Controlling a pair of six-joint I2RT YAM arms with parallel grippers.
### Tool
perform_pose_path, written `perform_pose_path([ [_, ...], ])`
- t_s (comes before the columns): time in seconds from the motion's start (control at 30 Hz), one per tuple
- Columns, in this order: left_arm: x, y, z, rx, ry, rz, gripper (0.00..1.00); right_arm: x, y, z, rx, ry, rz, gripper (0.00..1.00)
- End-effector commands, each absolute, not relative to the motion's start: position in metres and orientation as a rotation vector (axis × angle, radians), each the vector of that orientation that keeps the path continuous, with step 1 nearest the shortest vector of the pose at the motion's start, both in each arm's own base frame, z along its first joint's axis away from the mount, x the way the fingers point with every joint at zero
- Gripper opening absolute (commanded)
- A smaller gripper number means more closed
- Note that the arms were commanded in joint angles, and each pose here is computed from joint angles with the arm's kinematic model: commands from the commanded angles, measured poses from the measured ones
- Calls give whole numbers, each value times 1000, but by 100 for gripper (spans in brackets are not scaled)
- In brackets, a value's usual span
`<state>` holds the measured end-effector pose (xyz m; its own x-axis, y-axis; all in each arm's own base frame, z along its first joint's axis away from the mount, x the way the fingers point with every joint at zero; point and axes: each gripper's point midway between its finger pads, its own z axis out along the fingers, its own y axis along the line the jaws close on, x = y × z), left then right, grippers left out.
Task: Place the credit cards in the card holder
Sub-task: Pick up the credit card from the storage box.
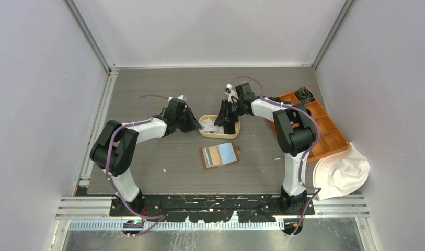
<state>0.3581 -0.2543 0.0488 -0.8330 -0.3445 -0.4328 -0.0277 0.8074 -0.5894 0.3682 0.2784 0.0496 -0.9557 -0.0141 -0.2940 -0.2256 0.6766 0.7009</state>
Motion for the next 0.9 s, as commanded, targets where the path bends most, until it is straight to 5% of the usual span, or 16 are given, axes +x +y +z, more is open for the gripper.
perform_pose_path([
  [0.0,354,-259,60,-270,2440,-814,3,368,295,100,-298,2473,1257,29],
  [0.63,356,-267,68,-259,2437,-836,5,376,296,81,-221,2537,1222,24],
  [0.87,356,-267,72,-258,2428,-843,9,381,290,86,-218,2532,1188,8],
])
